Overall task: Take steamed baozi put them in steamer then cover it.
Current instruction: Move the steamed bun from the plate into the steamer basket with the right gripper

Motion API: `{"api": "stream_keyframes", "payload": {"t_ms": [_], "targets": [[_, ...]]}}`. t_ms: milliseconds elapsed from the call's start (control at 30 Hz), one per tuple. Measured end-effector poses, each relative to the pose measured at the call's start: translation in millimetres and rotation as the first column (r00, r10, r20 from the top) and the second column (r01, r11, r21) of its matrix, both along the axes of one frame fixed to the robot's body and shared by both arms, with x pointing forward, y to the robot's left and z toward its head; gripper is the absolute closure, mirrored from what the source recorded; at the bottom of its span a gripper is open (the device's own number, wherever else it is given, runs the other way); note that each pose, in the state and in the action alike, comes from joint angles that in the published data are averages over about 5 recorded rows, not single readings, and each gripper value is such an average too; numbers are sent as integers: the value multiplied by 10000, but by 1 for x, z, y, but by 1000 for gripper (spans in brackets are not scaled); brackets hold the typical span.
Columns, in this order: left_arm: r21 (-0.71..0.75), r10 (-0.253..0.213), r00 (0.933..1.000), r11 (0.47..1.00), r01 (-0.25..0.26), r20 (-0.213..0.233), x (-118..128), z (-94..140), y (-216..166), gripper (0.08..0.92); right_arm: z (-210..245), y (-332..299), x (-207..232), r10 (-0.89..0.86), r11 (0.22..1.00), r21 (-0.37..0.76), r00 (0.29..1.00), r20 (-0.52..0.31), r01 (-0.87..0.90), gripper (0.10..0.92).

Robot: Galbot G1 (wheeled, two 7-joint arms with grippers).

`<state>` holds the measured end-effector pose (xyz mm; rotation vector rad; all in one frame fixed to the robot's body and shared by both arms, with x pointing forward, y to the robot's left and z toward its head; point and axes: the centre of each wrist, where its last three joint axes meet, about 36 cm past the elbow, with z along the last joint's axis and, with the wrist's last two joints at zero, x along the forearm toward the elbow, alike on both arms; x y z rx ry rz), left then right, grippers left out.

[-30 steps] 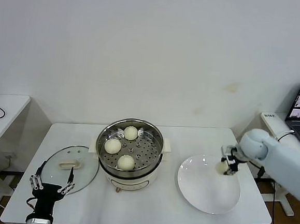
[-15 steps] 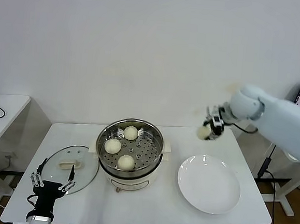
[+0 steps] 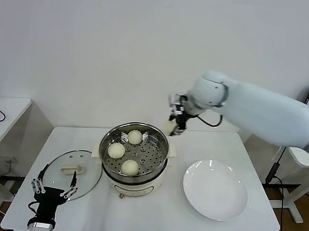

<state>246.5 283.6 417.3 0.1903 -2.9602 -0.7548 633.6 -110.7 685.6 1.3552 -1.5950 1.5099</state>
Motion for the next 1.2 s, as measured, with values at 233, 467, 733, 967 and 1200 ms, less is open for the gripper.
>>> {"api": "stream_keyframes", "payload": {"t_ms": [233, 467, 733, 967, 1200], "targets": [[-59, 64, 10000, 10000, -64, 10, -1, 0, -1, 177, -32, 48, -5, 24, 10000, -41, 9992, -388, -26, 445], [-65, 111, 9999, 9999, -111, 11, 0, -1, 1, 177, -68, 72, -6, -169, 9996, -230, 9974, -699, 153, 445], [-111, 124, 9999, 9999, -124, 12, 2, -4, 1, 177, -96, 81, -6, -382, 9983, -476, 9955, -873, 342, 445], [-120, 131, 9999, 9998, -131, 17, 3, -4, 0, 177, -107, 86, -6, -458, 9975, -583, 9956, -819, 411, 439], [-127, 131, 9999, 9998, -131, 35, 3, -4, 0, 177, -109, 84, -6, -525, 9970, -603, 9958, -752, 480, 412]]}}
